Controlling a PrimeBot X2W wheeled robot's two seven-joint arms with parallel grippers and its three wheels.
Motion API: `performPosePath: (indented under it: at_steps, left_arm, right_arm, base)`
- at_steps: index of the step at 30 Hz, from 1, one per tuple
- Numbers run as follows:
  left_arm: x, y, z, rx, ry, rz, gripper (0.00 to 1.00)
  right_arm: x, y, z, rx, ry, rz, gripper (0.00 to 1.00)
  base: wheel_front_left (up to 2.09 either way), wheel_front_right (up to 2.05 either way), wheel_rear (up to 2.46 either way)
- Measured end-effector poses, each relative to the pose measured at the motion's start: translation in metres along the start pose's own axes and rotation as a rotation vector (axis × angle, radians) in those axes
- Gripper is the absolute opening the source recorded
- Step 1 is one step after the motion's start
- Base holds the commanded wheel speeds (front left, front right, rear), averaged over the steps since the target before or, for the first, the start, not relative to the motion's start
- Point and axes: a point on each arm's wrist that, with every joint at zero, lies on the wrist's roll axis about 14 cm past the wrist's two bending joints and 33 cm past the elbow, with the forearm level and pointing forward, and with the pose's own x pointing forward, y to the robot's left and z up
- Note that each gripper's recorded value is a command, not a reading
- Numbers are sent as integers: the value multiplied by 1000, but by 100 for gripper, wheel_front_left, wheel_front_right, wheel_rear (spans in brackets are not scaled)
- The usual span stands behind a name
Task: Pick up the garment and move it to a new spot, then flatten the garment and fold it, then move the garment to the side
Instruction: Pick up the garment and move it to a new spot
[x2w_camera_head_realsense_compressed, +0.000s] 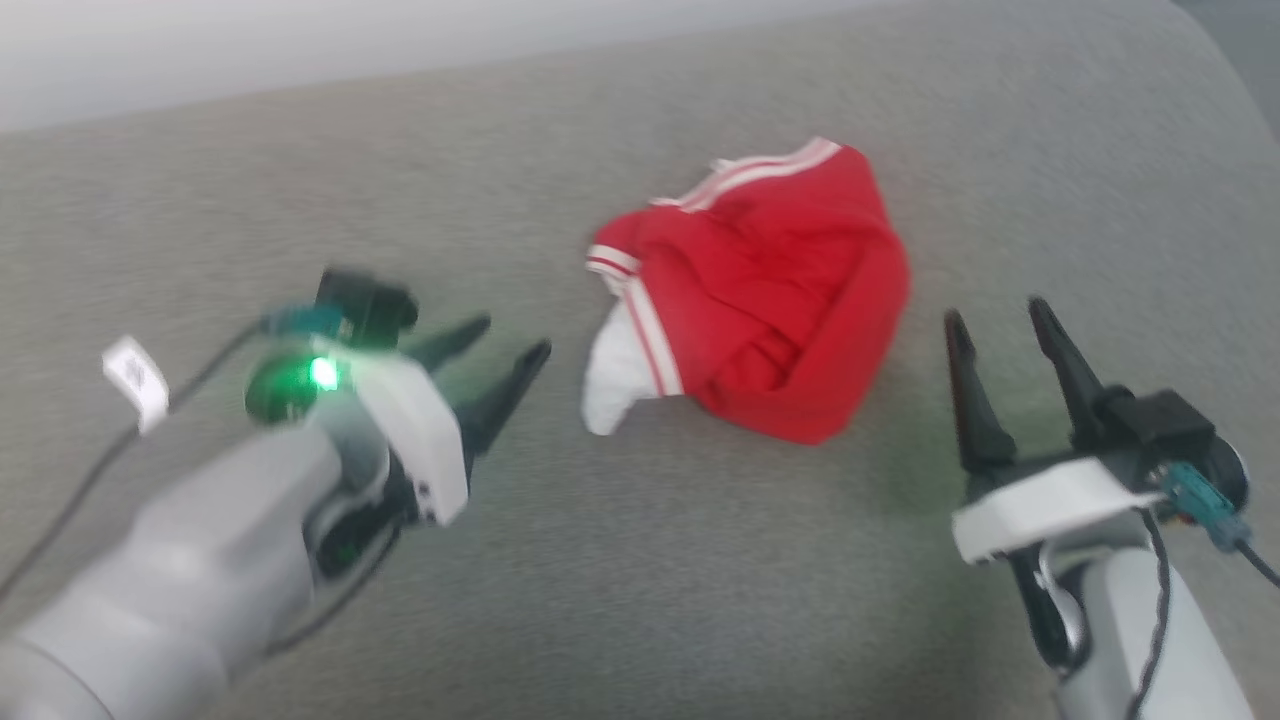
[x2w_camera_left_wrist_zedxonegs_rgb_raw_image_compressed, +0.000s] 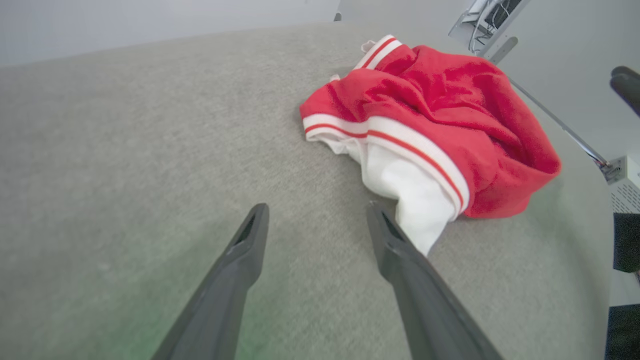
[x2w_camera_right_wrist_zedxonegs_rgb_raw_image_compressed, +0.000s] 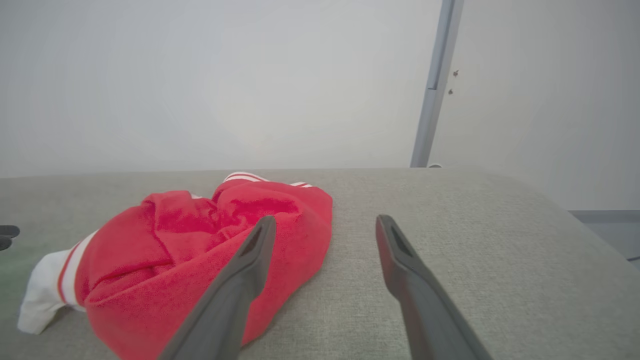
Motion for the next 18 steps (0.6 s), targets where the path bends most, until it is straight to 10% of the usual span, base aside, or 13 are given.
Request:
performPosePath:
  at_steps: [18]
  left_arm:
    - [-171, 67, -42, -169, -250, 499, 100]
  right_arm:
    - [-18, 5, -4, -82, 28, 82, 100]
  base:
    - [0, 0, 0]
